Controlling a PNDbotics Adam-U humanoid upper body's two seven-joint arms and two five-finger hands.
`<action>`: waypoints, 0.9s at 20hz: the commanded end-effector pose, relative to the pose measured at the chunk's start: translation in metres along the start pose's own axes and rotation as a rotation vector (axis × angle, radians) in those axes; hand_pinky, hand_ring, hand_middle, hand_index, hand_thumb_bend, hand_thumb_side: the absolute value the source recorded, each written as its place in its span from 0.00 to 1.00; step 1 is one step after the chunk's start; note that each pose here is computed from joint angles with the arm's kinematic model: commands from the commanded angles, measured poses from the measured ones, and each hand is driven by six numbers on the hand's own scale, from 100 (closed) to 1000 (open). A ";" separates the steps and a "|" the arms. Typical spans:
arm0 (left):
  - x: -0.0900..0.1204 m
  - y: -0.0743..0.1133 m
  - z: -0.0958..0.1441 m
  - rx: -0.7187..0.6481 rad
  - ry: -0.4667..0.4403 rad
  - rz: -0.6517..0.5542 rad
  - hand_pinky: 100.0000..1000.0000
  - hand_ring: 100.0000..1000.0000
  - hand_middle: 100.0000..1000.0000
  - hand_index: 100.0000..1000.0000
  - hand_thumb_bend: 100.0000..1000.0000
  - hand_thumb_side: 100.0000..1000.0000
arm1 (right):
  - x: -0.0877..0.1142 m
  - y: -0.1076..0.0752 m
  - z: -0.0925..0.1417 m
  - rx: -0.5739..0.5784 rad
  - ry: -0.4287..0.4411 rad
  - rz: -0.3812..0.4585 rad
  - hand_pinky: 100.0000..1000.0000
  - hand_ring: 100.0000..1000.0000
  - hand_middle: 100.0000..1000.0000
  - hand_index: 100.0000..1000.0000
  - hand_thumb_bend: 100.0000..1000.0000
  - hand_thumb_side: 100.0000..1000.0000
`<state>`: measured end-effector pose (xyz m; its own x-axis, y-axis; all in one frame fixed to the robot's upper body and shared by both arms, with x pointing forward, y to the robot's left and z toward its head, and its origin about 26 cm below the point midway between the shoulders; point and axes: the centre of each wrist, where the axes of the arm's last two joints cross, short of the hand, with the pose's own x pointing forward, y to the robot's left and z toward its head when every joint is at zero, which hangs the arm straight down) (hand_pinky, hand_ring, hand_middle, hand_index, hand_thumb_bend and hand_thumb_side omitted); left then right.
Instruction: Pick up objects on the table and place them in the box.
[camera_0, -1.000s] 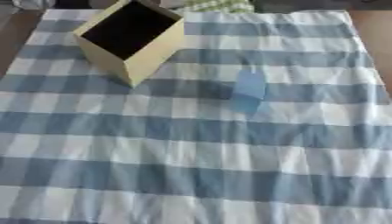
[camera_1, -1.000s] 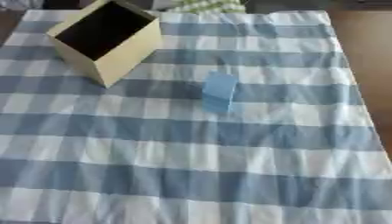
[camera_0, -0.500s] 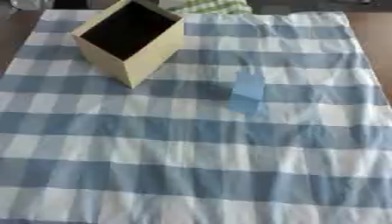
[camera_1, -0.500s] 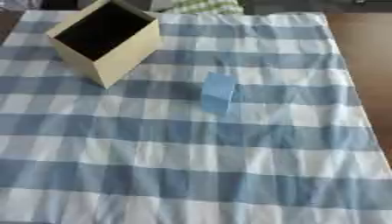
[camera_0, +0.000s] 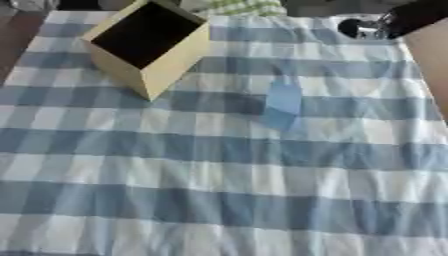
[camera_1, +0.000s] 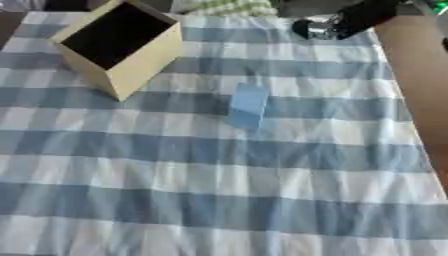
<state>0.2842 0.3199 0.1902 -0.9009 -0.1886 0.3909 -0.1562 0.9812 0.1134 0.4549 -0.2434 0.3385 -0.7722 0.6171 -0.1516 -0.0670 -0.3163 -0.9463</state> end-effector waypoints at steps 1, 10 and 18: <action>0.004 0.002 -0.007 -0.027 -0.022 -0.003 0.57 0.68 0.74 0.84 0.05 0.62 | -0.009 -0.005 -0.004 0.073 0.008 0.025 0.87 0.93 0.88 0.97 0.22 0.84; 0.004 0.000 -0.007 -0.028 -0.017 0.007 0.57 0.68 0.74 0.84 0.05 0.63 | -0.014 0.006 -0.032 0.203 -0.052 0.042 0.86 0.92 0.86 0.99 0.36 0.63; 0.004 -0.002 -0.006 -0.031 -0.010 0.019 0.57 0.68 0.74 0.83 0.04 0.63 | -0.003 0.016 -0.053 0.243 -0.056 0.056 0.84 0.88 0.86 1.00 0.36 0.54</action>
<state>0.2846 0.3171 0.1891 -0.8967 -0.1730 0.4075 -0.1345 0.9834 0.1215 0.4909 -0.2132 0.2964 -0.7543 0.6460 -0.1169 -0.1880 -0.3831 -0.9044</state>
